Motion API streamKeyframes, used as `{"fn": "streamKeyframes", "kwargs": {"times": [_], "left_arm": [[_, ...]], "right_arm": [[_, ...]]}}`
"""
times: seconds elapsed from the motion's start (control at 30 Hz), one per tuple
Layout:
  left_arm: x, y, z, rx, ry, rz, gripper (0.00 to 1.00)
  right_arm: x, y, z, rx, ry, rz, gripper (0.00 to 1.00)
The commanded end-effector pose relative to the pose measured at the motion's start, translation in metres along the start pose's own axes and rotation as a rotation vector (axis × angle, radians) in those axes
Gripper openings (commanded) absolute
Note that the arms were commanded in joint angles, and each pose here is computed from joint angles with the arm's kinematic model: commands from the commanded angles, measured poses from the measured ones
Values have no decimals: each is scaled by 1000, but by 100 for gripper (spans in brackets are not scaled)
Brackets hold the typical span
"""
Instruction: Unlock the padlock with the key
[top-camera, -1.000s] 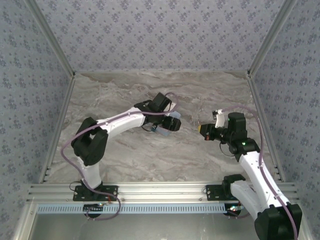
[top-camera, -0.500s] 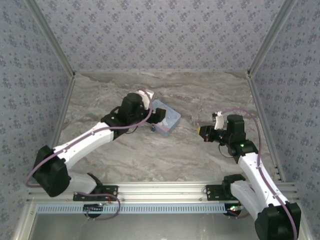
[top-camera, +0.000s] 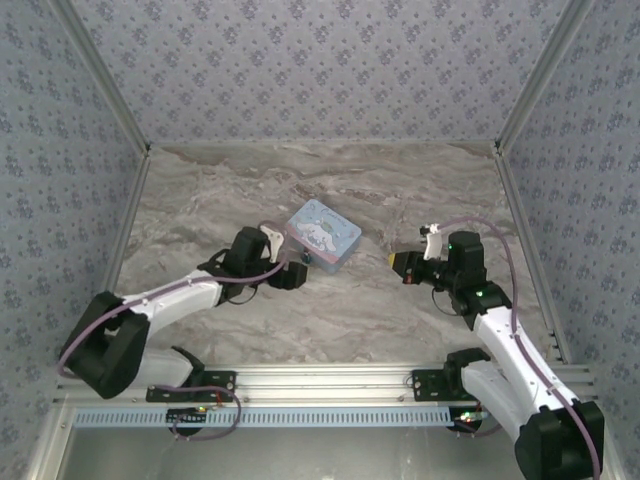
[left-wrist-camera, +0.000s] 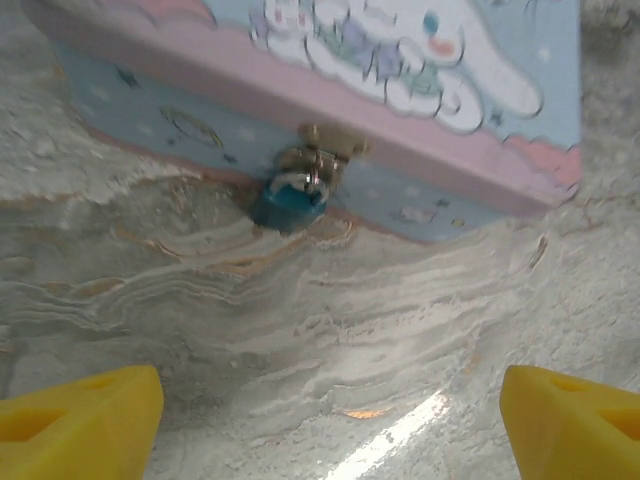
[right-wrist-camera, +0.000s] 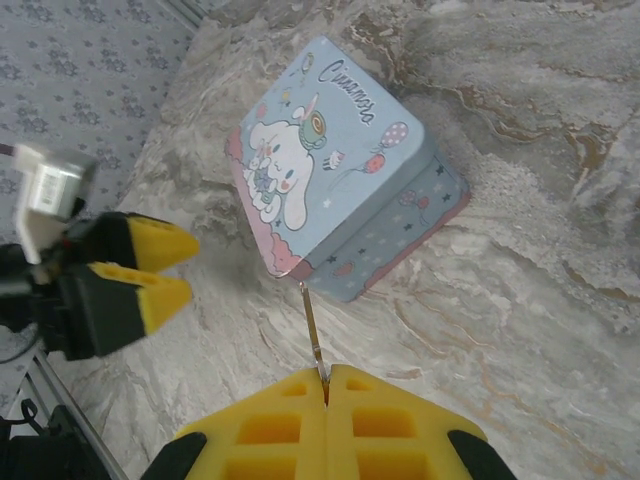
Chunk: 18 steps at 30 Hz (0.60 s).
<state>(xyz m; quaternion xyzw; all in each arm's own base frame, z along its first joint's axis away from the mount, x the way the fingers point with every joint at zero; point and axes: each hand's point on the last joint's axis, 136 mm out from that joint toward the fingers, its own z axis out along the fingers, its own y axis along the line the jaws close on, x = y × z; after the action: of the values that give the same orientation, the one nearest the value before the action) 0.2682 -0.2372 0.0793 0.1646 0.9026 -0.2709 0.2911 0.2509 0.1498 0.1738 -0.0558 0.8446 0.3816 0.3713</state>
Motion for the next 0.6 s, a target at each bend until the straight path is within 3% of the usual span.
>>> {"fn": "streamKeyframes", "kwargs": {"times": [0.0, 0.2, 0.57], "left_arm": [[-27, -23, 8, 119, -97, 13, 86], [-25, -25, 29, 144, -105, 21, 81], [-30, -3, 48, 66, -163, 23, 75]], "right_arm": [[-5, 3, 2, -8, -27, -6, 0], [-5, 6, 3, -7, -29, -13, 0], [-5, 9, 4, -17, -32, -27, 0]]}}
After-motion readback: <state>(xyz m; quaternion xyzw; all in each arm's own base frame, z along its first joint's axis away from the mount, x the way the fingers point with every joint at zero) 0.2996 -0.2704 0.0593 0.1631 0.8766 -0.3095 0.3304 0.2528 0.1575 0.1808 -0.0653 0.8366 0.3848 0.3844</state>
